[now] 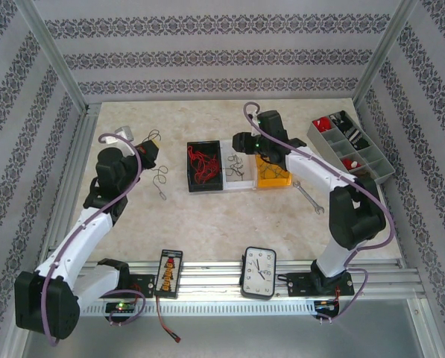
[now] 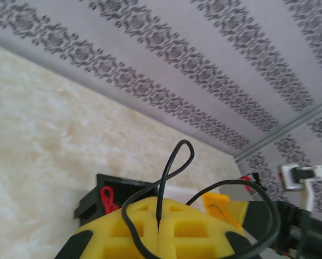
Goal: Untangle the cables
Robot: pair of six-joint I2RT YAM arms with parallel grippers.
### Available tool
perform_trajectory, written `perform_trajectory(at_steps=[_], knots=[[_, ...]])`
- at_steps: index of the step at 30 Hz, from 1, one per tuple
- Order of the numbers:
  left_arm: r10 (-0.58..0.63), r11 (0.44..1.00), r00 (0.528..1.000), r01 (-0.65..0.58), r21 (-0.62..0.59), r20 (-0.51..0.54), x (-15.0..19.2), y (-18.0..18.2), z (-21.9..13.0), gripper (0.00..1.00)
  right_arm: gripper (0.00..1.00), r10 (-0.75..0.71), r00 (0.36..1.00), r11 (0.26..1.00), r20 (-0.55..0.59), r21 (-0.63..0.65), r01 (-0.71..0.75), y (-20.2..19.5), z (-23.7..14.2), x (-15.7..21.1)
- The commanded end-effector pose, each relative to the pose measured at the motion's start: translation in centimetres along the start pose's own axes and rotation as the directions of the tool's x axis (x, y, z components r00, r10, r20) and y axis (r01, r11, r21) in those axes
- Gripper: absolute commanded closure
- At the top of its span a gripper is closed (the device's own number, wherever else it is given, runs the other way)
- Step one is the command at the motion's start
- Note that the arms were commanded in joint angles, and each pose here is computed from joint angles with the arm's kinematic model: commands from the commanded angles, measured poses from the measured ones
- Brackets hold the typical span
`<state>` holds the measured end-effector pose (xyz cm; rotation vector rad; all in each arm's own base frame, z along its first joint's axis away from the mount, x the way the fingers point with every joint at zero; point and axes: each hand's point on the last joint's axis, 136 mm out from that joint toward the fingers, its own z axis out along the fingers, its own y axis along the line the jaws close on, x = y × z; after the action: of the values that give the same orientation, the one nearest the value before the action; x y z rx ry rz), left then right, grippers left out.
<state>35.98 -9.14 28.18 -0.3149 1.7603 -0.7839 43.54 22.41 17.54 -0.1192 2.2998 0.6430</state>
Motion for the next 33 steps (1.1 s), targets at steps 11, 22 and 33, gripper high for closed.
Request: perform_trajectory(at_steps=[11, 22, 33], knots=[[0.049, 0.912, 0.999, -0.053, 0.406, 0.020, -5.7, -12.7, 0.0, 1.00, 0.46, -0.002, 0.983, 0.998, 0.185, 0.062, -0.010, -1.0, -7.3, -2.3], [0.137, 0.801, 0.990, -0.094, 0.591, -0.029, -3.5, -20.8, 7.0, 1.00, 0.47, 0.090, 0.968, 0.987, 0.233, 0.106, -0.117, -4.7, -10.2, -1.2], [0.150, 0.890, 0.973, -0.055, 0.453, -0.177, 7.4, -16.3, 17.9, 1.00, 0.47, 0.134, 0.956, 0.977, 0.260, 0.126, -0.171, -7.1, -12.2, -0.3]])
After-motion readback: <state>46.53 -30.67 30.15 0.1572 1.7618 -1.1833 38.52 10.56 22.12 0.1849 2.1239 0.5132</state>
